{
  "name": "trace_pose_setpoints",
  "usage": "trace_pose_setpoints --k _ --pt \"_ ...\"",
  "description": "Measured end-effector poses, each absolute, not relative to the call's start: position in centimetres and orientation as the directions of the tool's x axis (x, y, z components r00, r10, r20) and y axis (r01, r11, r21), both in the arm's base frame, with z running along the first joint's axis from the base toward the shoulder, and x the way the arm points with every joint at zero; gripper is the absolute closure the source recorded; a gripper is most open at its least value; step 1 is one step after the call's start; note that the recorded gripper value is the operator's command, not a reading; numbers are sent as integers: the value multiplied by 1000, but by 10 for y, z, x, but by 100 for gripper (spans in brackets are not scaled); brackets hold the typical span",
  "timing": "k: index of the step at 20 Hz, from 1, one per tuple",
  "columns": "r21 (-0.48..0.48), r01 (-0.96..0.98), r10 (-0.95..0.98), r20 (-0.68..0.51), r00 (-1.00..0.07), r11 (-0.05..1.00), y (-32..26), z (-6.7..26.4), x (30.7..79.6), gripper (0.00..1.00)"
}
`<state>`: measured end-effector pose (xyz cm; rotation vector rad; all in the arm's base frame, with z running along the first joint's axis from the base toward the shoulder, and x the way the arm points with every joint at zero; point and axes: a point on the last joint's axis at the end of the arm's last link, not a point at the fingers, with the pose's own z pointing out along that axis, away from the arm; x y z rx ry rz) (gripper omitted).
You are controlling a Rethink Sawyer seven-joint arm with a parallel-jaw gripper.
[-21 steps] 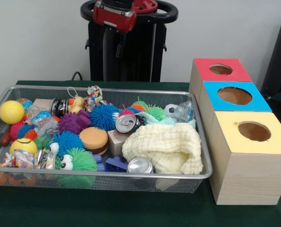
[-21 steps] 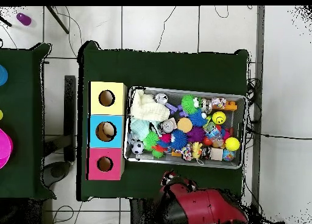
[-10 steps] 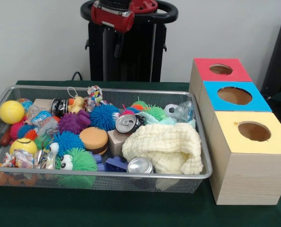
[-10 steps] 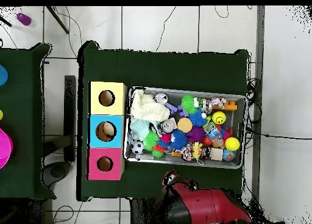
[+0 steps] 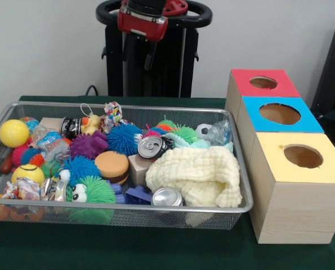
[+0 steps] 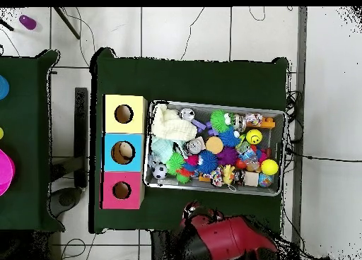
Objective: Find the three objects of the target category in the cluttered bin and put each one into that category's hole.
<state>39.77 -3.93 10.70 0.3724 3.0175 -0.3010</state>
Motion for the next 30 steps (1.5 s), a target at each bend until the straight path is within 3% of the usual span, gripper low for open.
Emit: trace_pose_setpoints --k 16,30 --pt "-205 115 62 -251 -966 972 -57 116 429 0" --pt "-172 33 -31 -353 -935 984 -104 109 427 0"
